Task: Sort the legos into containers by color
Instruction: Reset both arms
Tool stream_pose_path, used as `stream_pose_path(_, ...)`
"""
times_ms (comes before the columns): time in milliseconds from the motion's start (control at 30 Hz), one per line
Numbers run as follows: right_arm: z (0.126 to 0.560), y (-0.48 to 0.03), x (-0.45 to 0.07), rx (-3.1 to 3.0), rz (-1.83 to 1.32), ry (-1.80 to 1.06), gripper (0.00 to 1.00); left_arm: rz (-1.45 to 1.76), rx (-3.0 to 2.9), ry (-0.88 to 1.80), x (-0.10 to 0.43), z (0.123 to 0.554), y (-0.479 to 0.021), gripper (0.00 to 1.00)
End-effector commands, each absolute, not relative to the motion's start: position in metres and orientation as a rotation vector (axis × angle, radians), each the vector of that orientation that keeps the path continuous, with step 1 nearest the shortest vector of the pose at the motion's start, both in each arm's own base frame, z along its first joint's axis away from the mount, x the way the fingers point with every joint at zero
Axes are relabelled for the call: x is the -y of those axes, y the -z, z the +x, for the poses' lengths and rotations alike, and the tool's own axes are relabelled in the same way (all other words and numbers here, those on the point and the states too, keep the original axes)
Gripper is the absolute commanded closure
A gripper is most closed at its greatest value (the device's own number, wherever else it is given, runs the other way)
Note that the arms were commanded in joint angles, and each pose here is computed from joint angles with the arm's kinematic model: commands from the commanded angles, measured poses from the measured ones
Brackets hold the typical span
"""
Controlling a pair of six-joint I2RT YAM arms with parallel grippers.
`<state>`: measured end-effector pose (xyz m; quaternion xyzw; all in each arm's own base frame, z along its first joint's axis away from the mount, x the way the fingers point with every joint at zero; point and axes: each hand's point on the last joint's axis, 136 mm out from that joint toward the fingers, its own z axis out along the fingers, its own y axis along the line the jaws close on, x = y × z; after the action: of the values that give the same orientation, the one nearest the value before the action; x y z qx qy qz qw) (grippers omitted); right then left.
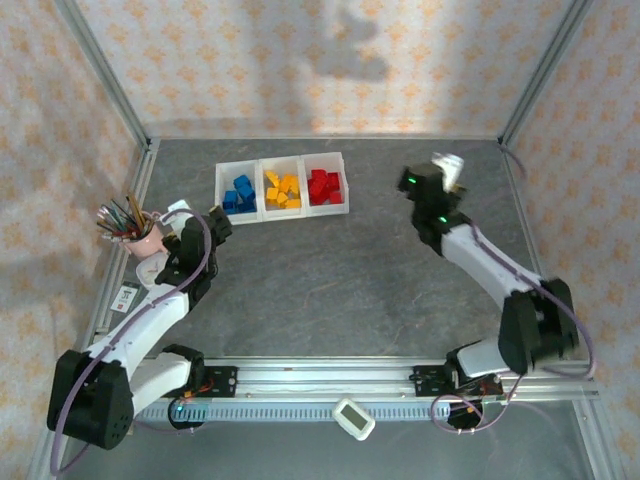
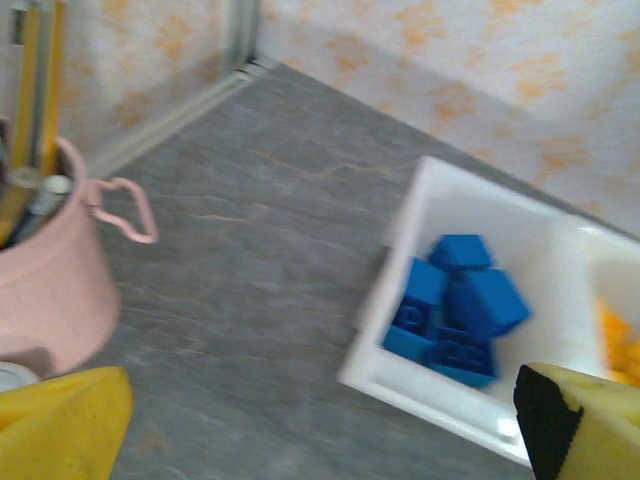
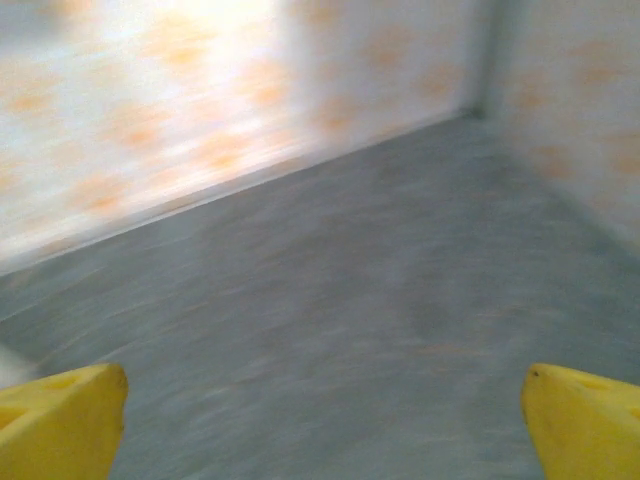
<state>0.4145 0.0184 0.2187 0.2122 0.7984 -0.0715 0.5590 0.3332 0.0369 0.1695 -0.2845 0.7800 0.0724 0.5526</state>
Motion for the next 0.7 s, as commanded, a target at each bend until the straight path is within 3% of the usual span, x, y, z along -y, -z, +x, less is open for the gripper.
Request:
stream_pose_path(0,0.383,-0.189,0.054,-1.759,0.631,0.373,0.00,-0.608,-1.744,-0.361,-0.063,0.342,-0.179,0.01)
stream_pose_path(100,0.365,-0.158,0.095,-1.724,0.704,0.403,0.00,-0.585,-1.762,-0.431,-0.073,0.347,-0.159,0.01)
stream_pose_path(400,0.397,-0.128,0.027,-1.781,0.304,-0.001,0.00,-0.389,-1.614,-0.253,-0.057,0.362,-0.154,0.00)
stream_pose_path(567,0.365,-0.128,0.016,-1.667,0.224,-0.055,0.00,-0.275,-1.610,-0.180,-0.041,0.363,-0.139,0.00)
stream_pose_path(667,0.378,-0.119,0.020,-1.730,0.257,-0.026,0.00,-0.312,-1.629,-0.190,-0.047,0.366,-0.134,0.00)
